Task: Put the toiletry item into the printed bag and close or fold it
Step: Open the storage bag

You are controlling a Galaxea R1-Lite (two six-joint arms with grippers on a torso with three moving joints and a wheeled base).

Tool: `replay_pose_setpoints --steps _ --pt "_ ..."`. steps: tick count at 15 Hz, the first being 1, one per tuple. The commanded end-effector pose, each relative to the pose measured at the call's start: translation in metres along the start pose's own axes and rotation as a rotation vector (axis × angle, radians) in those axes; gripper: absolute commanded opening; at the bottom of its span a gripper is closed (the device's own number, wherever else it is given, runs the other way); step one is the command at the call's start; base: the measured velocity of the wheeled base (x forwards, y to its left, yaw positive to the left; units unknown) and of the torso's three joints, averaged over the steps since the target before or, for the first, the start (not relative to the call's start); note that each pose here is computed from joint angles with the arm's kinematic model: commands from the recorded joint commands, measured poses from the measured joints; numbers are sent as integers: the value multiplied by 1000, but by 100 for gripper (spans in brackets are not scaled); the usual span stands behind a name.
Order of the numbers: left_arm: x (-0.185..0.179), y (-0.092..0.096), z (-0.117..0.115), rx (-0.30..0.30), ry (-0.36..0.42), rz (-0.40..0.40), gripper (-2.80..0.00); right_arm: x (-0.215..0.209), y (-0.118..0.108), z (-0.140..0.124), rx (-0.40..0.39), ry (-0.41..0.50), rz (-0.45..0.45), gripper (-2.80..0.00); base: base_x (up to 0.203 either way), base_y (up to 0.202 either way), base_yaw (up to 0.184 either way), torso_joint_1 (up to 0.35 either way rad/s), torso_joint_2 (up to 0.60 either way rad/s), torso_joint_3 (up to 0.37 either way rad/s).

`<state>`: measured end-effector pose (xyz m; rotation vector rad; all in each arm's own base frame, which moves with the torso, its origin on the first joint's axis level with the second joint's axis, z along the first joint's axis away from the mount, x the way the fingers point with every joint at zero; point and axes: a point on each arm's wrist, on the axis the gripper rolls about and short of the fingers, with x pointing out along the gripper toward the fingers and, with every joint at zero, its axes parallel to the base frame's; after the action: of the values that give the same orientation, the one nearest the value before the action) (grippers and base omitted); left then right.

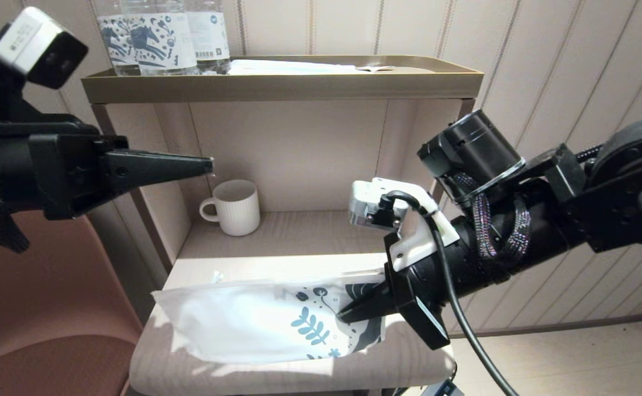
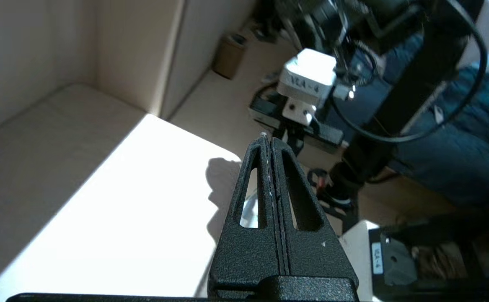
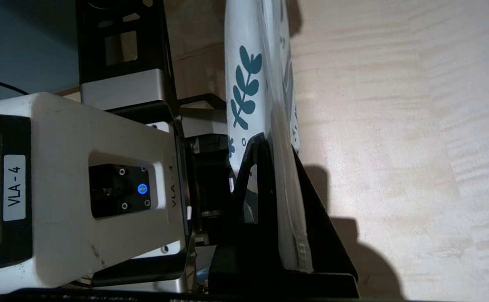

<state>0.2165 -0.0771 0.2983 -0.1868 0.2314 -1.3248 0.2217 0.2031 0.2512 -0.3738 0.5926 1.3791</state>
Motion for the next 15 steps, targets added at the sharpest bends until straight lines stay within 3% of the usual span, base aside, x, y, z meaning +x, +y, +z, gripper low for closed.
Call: replay_pose_setpoints --steps 1,4,9,10,15 --pt "16 9 -15 -10 45 -45 -280 5 -5 0 6 0 21 -280 0 0 0 0 0 0" --pt "17 5 -35 28 78 -67 -280 3 -8 2 16 -24 54 -280 0 0 0 0 0 0" --pt "15 -5 -38 74 76 -94 -280 5 -10 4 36 3 73 -280 0 0 0 0 0 0" --pt "15 -5 -40 86 79 -93 0 5 -11 5 35 2 73 -280 0 0 0 0 0 0" --pt "19 0 -50 188 99 -105 0 9 -15 10 27 -8 71 -280 0 0 0 0 0 0"
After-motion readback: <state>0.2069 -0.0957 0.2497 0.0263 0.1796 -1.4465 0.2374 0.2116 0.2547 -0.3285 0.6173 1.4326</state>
